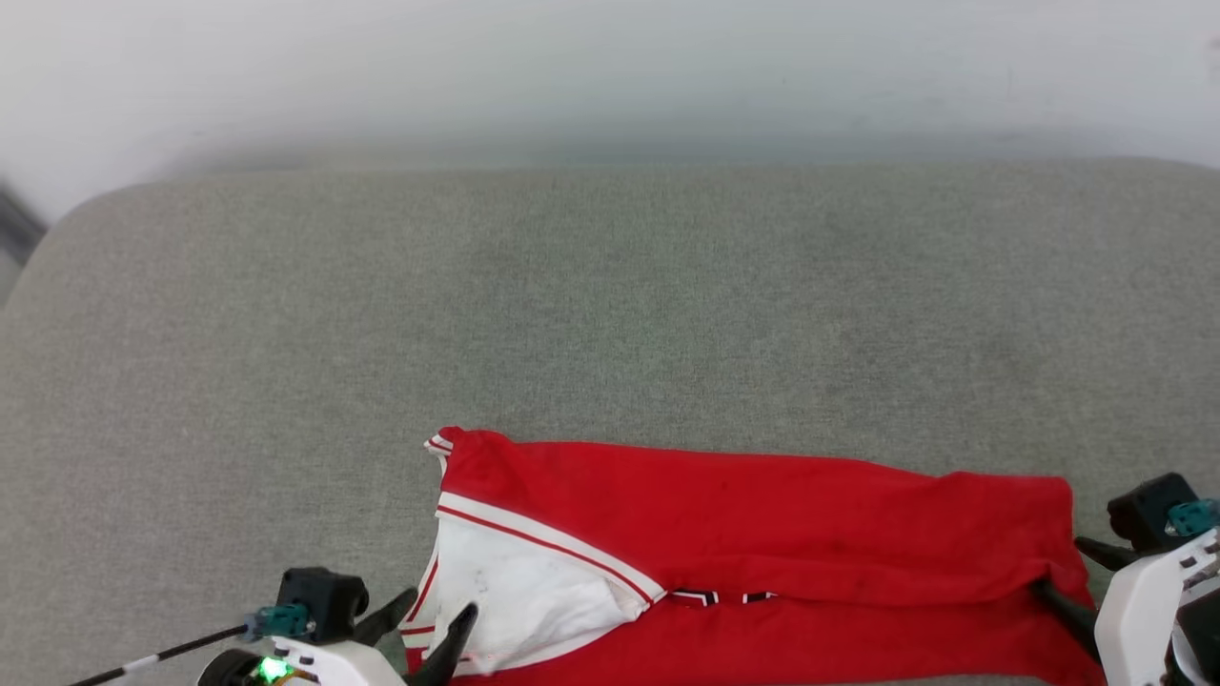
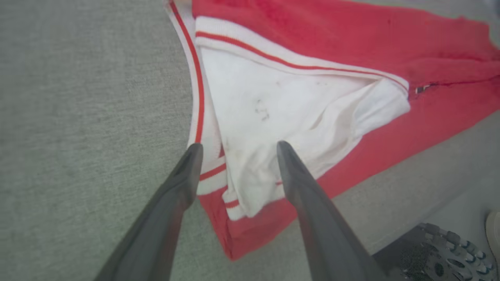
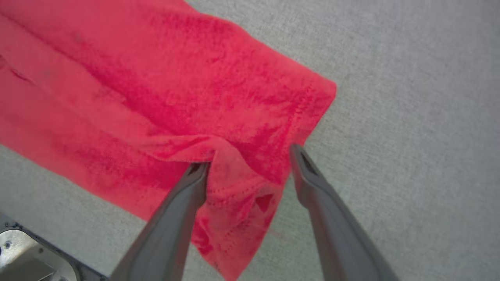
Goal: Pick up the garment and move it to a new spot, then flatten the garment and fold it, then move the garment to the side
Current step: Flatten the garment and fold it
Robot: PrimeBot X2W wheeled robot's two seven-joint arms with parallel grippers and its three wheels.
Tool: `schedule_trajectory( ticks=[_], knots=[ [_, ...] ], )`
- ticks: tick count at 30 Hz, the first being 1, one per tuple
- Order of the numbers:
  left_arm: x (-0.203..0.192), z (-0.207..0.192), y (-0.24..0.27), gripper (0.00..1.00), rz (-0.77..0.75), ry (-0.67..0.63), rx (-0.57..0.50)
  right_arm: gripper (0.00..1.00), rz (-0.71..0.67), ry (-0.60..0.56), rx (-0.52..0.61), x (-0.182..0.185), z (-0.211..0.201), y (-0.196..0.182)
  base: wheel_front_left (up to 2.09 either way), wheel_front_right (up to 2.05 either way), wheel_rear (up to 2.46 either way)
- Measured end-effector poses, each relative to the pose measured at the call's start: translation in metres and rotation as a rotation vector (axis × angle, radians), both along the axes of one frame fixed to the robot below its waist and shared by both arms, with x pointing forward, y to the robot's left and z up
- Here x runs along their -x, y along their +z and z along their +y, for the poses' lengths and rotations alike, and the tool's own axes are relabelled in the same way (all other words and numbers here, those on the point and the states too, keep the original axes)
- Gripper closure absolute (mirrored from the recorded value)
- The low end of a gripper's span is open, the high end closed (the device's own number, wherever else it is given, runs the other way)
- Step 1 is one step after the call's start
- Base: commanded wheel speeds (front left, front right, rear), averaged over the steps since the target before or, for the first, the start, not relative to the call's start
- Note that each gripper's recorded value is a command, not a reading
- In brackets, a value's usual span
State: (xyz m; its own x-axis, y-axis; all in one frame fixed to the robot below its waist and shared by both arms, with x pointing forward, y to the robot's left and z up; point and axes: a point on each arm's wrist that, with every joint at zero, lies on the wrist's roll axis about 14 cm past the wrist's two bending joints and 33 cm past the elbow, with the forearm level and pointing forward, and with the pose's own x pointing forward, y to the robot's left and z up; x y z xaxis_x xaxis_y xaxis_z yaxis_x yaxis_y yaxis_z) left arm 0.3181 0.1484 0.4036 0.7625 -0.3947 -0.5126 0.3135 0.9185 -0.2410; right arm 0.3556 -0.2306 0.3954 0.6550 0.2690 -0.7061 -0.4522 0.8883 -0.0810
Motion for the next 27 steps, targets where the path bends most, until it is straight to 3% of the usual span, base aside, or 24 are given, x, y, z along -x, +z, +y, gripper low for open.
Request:
schedule_trajectory(
  ticks=[3, 11, 13, 15, 22, 27],
  knots=[
    [-0.012, -0.006, 0.027, 0.0, -0.11, 0.034, 0.061, 0.0, -0.044, -0.034, -0.054, -0.004, 0.001, 0.019, 0.0, 0.0, 0.0],
    [-0.042, 0.018, 0.102, 0.0, -0.482, 0.189, 0.084, 0.0, -0.187, -0.188, -0.185, -0.024, -0.02, 0.073, 0.0, 0.0, 0.0],
    [-0.045, 0.023, 0.114, 0.0, -0.553, 0.217, 0.078, 0.0, -0.186, -0.238, -0.209, -0.025, -0.026, 0.073, 0.0, 0.0, 0.0],
    [-0.046, 0.032, 0.119, 0.0, -0.618, 0.221, -0.011, 0.0, -0.172, -0.292, -0.239, -0.023, -0.029, 0.068, 0.0, 0.0, 0.0],
    [-0.047, 0.039, 0.154, 0.0, -0.754, 0.324, 0.008, 0.0, -0.085, -0.431, -0.299, -0.006, -0.03, 0.035, 0.0, 0.0, 0.0],
    [-0.038, 0.048, 0.151, 0.0, -0.764, 0.362, -0.002, 0.0, -0.019, -0.496, -0.324, 0.004, -0.024, 0.015, 0.0, 0.0, 0.0]
  ],
)
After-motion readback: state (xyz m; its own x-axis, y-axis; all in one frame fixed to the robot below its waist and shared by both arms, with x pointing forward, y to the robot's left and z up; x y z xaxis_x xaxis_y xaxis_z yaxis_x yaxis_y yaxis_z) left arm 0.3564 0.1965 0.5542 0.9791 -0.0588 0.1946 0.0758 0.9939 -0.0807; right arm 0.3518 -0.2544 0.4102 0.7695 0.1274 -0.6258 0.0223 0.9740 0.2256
